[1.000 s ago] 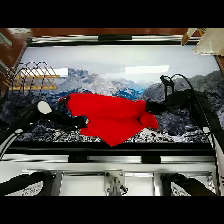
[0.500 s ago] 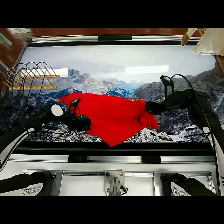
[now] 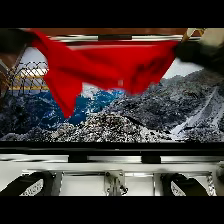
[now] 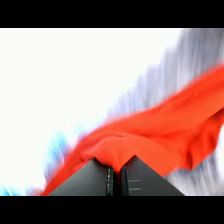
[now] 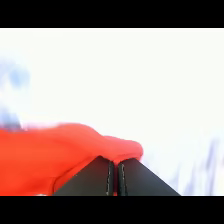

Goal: Fold the shirts.

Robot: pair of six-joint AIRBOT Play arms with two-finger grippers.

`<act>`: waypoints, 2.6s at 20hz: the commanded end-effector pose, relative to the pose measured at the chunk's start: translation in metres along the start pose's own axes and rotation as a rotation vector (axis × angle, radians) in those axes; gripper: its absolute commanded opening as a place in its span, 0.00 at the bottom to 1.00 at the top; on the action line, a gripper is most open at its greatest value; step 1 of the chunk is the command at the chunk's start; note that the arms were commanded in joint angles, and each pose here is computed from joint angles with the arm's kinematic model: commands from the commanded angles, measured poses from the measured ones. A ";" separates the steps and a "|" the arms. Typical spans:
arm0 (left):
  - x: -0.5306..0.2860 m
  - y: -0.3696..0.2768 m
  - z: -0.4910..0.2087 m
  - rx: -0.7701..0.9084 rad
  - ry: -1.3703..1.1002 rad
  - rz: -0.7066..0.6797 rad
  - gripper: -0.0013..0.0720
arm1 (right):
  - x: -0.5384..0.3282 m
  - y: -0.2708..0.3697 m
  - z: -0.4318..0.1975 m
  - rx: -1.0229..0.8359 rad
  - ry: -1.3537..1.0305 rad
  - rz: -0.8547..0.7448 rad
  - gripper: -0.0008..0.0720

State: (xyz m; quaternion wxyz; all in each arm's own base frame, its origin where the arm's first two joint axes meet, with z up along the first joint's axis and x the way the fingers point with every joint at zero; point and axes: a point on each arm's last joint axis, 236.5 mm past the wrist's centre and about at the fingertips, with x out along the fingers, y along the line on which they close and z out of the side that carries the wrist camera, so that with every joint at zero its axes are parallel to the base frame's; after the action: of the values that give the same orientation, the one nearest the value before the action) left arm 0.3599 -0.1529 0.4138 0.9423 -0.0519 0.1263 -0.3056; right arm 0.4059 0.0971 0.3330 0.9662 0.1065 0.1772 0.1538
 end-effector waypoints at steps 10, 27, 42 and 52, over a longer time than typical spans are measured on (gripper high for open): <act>-0.163 0.082 0.017 -0.110 -0.074 0.568 0.06 | -0.146 0.004 0.083 -0.081 -0.203 -0.158 0.09; -0.047 0.043 -0.139 -0.302 0.371 0.174 0.06 | -0.014 0.007 -0.171 -0.018 0.764 -0.024 0.09; 0.023 -0.100 -0.442 -0.653 0.885 -0.082 0.06 | 0.137 -0.099 -0.232 0.154 0.702 -0.285 0.52; 0.026 -0.095 -0.440 -0.666 0.876 -0.073 0.06 | 0.064 -0.073 -0.252 0.262 0.941 -0.098 0.81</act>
State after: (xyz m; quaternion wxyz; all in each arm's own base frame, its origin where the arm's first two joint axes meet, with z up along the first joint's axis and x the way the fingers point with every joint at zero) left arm 0.2123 -0.2478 0.0046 0.7286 -0.2202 0.5894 -0.2707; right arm 0.4172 0.0637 0.0664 0.8064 0.1089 0.5783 0.0584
